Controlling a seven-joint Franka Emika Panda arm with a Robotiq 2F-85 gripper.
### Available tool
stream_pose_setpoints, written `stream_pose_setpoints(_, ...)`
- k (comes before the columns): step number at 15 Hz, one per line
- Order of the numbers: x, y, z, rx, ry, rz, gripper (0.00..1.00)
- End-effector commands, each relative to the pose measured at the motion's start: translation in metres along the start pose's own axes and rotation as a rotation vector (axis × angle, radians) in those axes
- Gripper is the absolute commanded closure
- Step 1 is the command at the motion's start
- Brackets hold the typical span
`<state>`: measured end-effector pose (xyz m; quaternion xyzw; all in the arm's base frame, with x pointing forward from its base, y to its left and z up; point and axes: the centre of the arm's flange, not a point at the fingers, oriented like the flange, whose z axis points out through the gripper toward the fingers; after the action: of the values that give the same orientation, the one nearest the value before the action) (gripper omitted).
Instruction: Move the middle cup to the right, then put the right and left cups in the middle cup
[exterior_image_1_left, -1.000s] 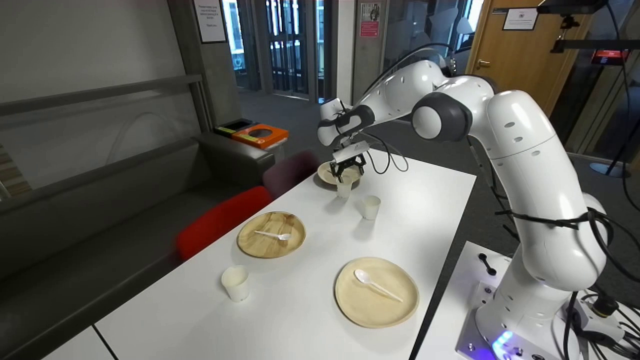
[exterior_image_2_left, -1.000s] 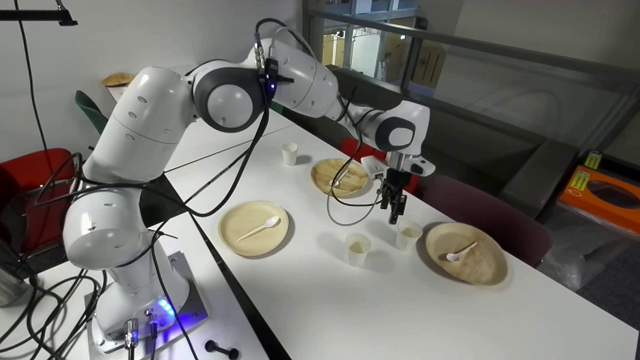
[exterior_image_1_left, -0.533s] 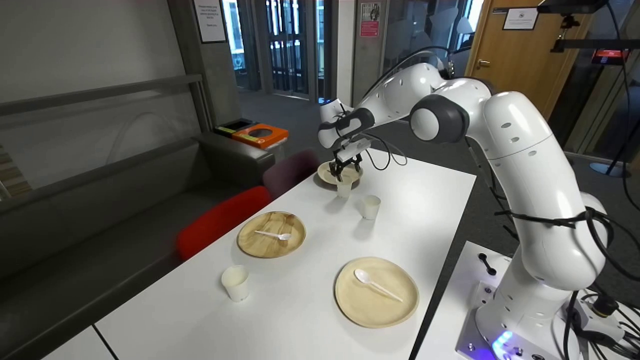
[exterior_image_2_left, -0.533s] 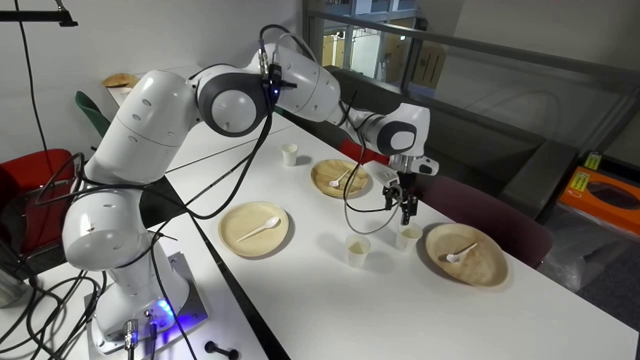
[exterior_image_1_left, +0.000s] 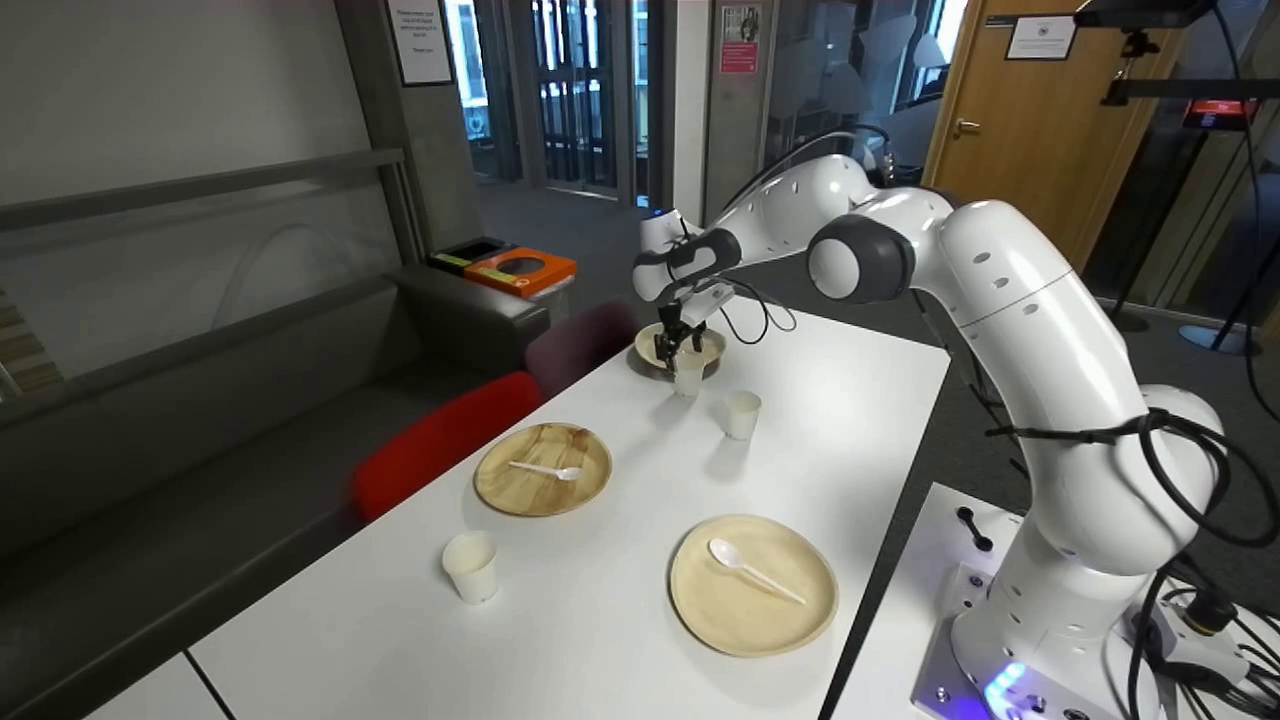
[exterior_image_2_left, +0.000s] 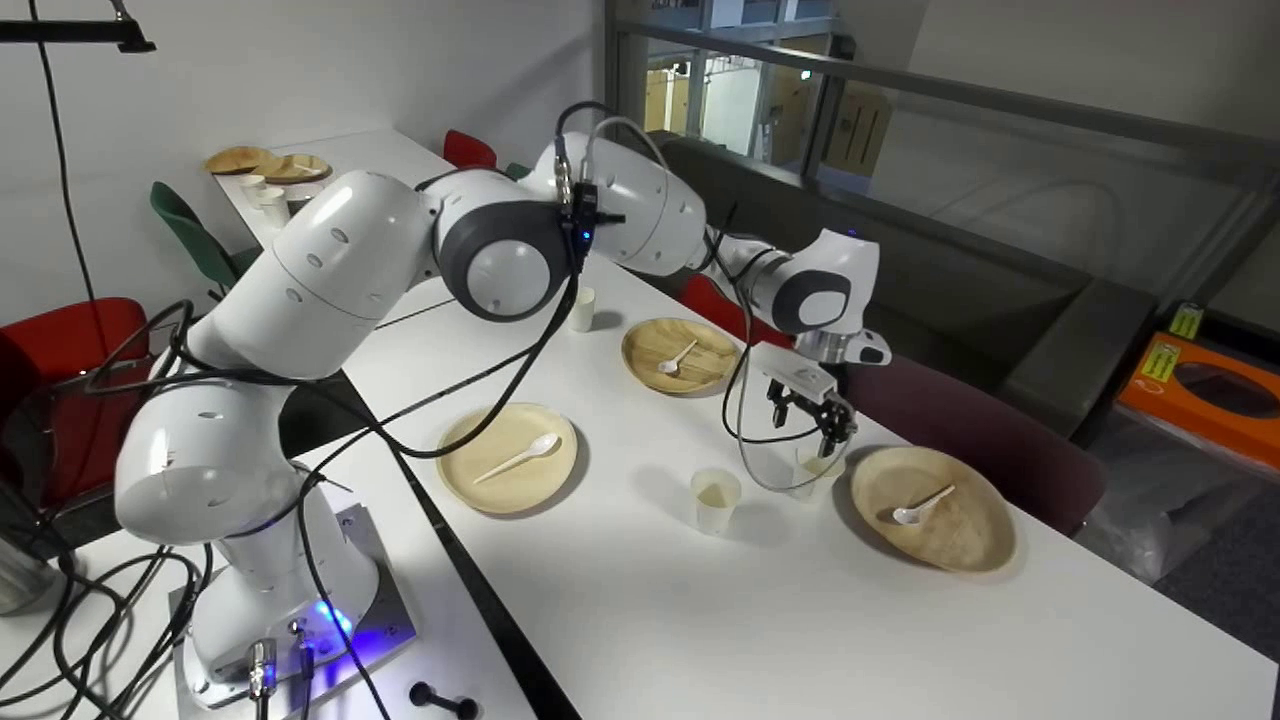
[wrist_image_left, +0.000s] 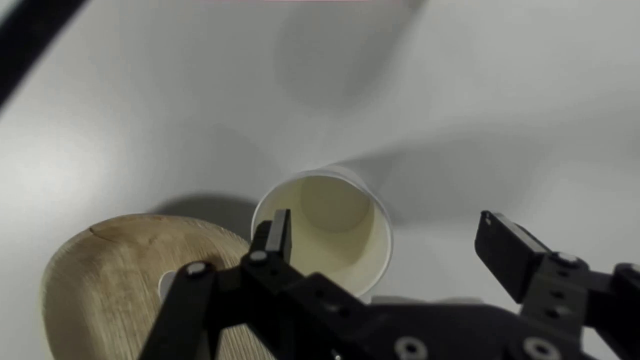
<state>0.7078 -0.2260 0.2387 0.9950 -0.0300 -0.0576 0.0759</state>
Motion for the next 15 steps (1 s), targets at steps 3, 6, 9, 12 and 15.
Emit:
stream_pose_setpoints(3, 0.030, 0.006, 0.019, 0.057, -0.017, -0.079, 0.00)
stream_pose_setpoints(6, 0.033, 0.007, 0.024, 0.063, -0.047, -0.061, 0.28)
stream_pose_setpoints(9, 0.034, 0.011, 0.023, 0.076, -0.070, -0.041, 0.44)
stream_pose_setpoints(12, 0.034, 0.017, 0.018, 0.088, -0.073, -0.021, 0.67)
stream_pose_setpoints(15, 0.034, 0.025, 0.014, 0.101, -0.069, -0.001, 0.89)
